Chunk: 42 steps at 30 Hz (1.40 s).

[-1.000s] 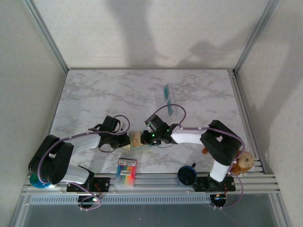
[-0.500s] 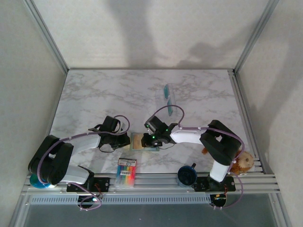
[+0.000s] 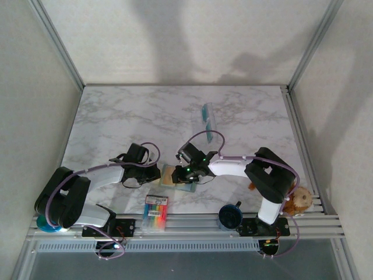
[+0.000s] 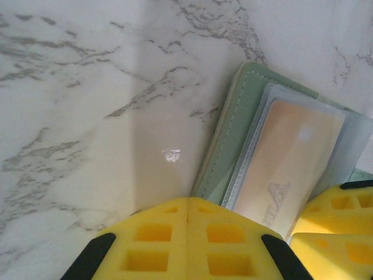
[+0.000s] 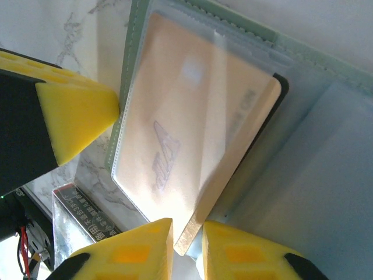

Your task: Put the credit cards into the card holder

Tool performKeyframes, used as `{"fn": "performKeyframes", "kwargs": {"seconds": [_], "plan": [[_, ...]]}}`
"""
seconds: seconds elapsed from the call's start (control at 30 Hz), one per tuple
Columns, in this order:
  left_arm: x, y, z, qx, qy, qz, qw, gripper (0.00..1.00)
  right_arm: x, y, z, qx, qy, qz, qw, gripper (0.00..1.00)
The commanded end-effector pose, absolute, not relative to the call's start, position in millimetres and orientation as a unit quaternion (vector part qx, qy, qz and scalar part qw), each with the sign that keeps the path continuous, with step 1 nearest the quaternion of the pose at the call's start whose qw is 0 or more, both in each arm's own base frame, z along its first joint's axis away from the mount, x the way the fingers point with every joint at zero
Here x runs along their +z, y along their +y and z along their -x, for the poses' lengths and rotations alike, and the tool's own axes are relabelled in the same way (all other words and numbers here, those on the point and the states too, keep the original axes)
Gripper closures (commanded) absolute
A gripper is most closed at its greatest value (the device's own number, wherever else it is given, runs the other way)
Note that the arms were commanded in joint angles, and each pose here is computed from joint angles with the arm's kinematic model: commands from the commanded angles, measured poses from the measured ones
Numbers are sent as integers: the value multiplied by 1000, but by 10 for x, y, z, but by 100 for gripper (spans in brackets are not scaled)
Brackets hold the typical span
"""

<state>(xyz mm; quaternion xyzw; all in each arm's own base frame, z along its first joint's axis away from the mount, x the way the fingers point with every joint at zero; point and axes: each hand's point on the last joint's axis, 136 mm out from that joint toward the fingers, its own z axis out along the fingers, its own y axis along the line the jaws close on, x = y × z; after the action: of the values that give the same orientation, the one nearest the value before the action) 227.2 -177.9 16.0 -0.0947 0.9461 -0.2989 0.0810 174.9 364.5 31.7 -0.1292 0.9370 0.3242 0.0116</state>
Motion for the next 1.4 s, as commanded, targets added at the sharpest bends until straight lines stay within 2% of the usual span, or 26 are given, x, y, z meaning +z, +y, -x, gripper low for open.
{"fn": "performKeyframes", "kwargs": {"seconds": [0.0,0.13,0.5,0.67,1.03,1.37], "plan": [[184,-1784,-2231,-297,947,91,82,96,354,3656,-1660,321,936,144,-1,81],[161,-1789,-2185,-301,946,90,76,96,322,3644,-1627,322,935,148,-9,74],[220,-1903,-2125,-321,941,81,69,96,342,3869,-1630,372,918,137,-25,74],[245,-1884,-2105,-320,941,84,77,96,347,3860,-1647,363,921,140,-22,71],[435,-1692,-2323,-273,947,95,138,91,524,3408,-1642,283,946,157,19,55],[623,-1593,-2600,-236,946,103,197,80,475,2660,-1771,127,982,118,81,51]]}}
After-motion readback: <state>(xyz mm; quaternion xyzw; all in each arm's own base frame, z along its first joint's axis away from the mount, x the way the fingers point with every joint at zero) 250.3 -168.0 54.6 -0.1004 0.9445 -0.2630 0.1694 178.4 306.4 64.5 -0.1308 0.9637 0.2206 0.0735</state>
